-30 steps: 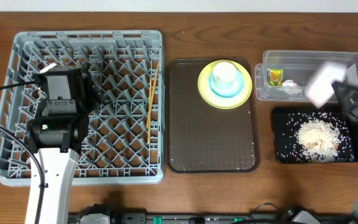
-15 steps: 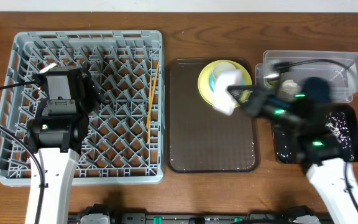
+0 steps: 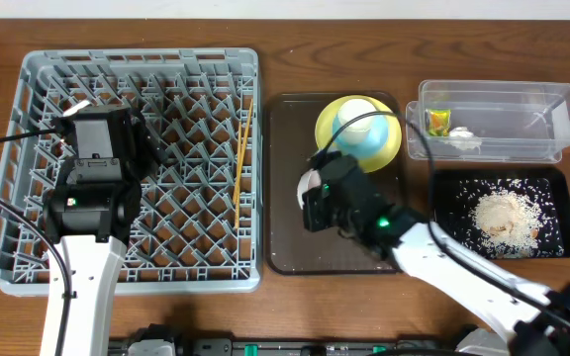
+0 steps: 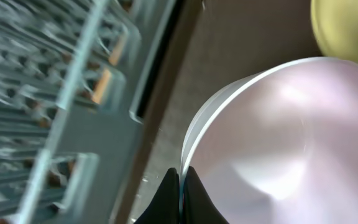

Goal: Sort waste into correct bins and load items into the dishwasher rack
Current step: 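Carry the empty white bowl left and lower it onto the brown tray, then open the right gripper and retract it back over the black tray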

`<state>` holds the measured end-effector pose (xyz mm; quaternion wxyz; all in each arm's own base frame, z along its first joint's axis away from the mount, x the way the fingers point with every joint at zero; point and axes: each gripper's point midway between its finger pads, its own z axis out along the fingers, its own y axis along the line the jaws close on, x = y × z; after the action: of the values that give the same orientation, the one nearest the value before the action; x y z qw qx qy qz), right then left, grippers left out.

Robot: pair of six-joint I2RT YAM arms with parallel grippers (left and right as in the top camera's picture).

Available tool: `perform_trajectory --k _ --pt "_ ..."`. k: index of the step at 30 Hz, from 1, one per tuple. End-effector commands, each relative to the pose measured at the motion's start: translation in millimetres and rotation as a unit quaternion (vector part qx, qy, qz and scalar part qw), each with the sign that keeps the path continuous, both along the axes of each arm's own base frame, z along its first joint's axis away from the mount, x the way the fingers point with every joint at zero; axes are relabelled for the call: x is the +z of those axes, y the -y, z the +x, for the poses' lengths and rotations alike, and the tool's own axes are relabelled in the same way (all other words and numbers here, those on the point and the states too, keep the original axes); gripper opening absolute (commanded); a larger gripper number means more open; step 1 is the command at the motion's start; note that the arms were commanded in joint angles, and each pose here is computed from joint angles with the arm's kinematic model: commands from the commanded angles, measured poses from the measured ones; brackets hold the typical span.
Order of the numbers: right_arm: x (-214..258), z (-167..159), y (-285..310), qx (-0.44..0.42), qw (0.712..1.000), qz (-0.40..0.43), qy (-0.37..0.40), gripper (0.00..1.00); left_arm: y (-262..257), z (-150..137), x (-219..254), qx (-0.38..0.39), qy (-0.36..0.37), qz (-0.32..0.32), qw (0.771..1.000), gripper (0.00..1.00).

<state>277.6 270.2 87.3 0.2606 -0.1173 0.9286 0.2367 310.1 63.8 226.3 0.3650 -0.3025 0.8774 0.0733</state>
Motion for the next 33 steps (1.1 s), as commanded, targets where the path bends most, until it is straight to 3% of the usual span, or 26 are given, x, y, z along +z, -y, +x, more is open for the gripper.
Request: perform_trajectory --k 1,4,13,19,22,26,33 --pt "-13 -2 0 0.008 0.999 -0.038 0.013 0.01 -2 2 9 0.008 0.013 -0.003 1.000 0.95" --pt "-22 -7 -2 0.018 0.999 -0.050 0.005 0.08 -2 2 9 0.008 0.013 -0.003 1.000 0.95" --pt "17 2 7 0.013 0.998 -0.028 0.048 0.83 -2 2 9 0.008 0.013 -0.003 1.000 0.95" --pt "58 20 97 -0.104 0.989 -0.071 0.077 0.86 -2 2 9 0.008 0.013 -0.003 1.000 0.95" --pt "73 20 164 -0.195 0.972 -0.104 0.079 0.93 -2 2 9 0.008 0.013 -0.003 1.000 0.95" --pt "85 2 242 -0.300 0.941 -0.144 0.068 0.99 -2 2 9 0.008 0.013 -0.003 1.000 0.95" --pt "81 -27 295 -0.378 0.911 -0.163 0.025 0.99 -2 2 9 0.008 0.013 -0.003 1.000 0.95"
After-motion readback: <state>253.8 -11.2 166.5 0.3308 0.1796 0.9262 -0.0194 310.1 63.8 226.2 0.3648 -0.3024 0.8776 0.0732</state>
